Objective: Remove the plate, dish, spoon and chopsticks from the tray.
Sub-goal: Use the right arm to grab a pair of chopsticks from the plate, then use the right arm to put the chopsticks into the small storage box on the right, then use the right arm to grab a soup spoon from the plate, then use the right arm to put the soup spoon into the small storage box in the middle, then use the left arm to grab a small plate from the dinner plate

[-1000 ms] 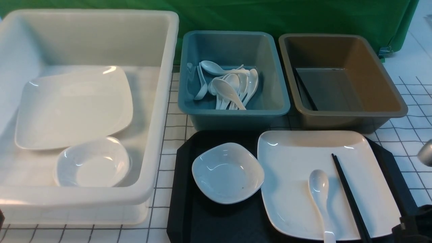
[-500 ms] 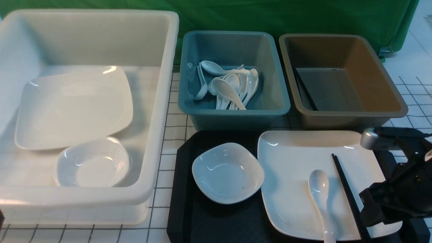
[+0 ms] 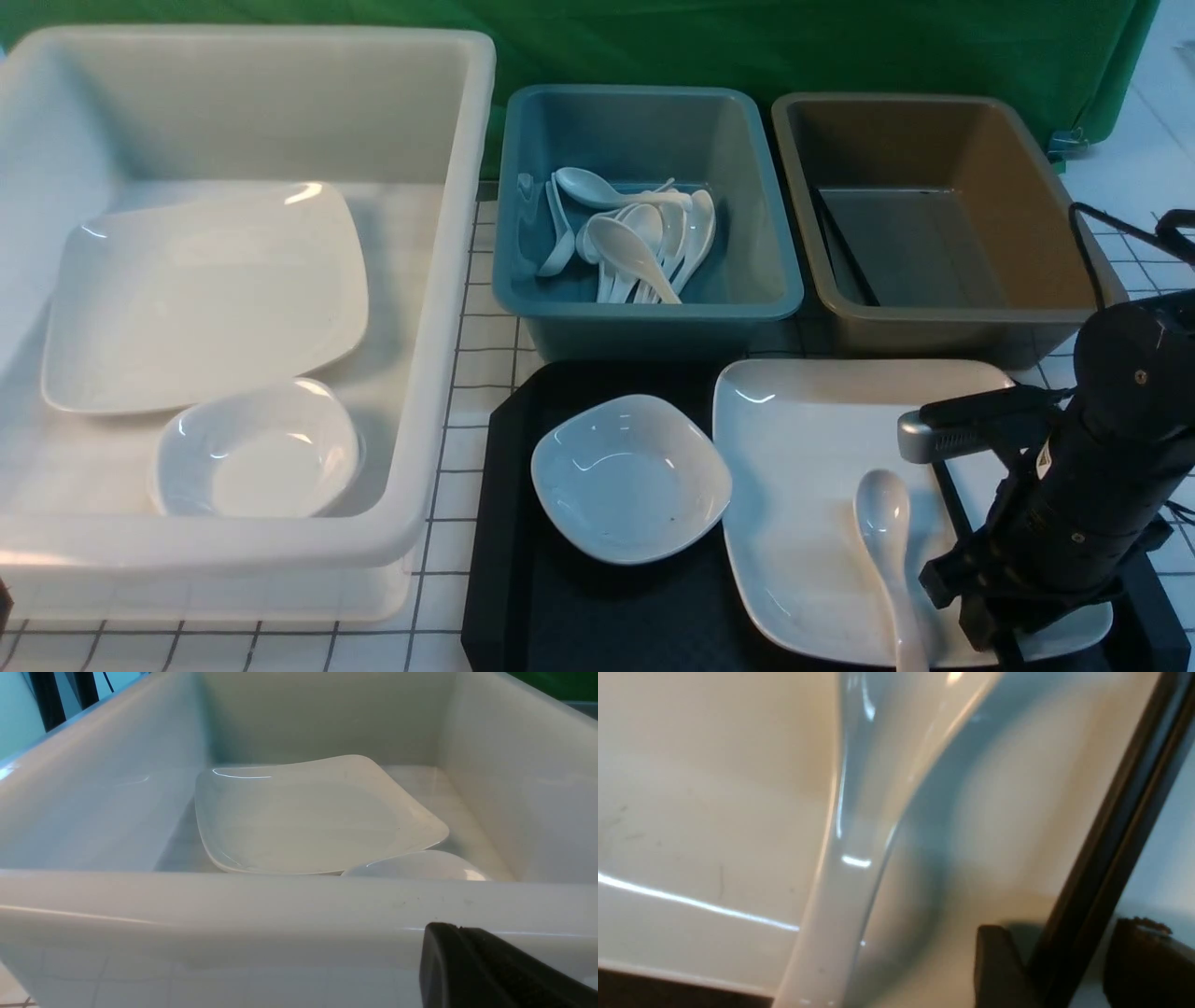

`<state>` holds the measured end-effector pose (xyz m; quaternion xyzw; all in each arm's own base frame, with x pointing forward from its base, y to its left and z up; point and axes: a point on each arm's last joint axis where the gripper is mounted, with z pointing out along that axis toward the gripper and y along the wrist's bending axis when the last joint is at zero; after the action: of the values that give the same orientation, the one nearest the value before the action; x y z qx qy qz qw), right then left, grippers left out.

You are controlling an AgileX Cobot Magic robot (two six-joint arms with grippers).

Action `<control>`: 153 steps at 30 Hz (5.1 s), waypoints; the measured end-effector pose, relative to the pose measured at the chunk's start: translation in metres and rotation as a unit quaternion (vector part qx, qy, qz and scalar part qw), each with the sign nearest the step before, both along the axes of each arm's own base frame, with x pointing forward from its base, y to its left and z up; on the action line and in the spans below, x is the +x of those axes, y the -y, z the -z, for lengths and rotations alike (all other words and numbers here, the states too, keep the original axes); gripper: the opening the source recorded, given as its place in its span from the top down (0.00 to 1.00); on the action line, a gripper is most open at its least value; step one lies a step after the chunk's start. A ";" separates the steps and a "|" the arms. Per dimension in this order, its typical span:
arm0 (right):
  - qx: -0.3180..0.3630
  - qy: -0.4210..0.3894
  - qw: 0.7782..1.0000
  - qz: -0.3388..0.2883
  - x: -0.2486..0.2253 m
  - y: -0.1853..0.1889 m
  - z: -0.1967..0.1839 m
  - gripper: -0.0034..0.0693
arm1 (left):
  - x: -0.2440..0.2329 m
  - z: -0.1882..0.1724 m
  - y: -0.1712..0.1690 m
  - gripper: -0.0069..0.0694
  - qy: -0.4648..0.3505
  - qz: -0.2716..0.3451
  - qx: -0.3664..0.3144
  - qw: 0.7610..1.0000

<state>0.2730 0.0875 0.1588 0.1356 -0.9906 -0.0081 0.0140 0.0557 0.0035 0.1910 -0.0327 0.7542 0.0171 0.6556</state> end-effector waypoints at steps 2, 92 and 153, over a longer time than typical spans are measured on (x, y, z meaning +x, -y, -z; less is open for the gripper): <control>0.000 0.001 1.000 0.000 0.000 0.000 0.000 0.49 | 0.000 0.000 0.000 0.88 0.000 0.000 0.000 1.000; 0.020 0.022 0.999 0.037 -0.011 -0.064 -0.040 0.39 | 0.000 0.000 0.000 0.88 0.000 0.000 0.001 1.000; 0.117 0.264 0.948 -0.138 0.106 -0.130 -0.221 0.86 | 0.000 0.000 0.000 0.88 0.000 0.000 0.001 1.000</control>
<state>0.3789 0.2180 0.3797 0.2686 -0.9227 -0.0858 -0.2628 0.0557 0.0035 0.1910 -0.0317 0.7542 0.0179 0.6556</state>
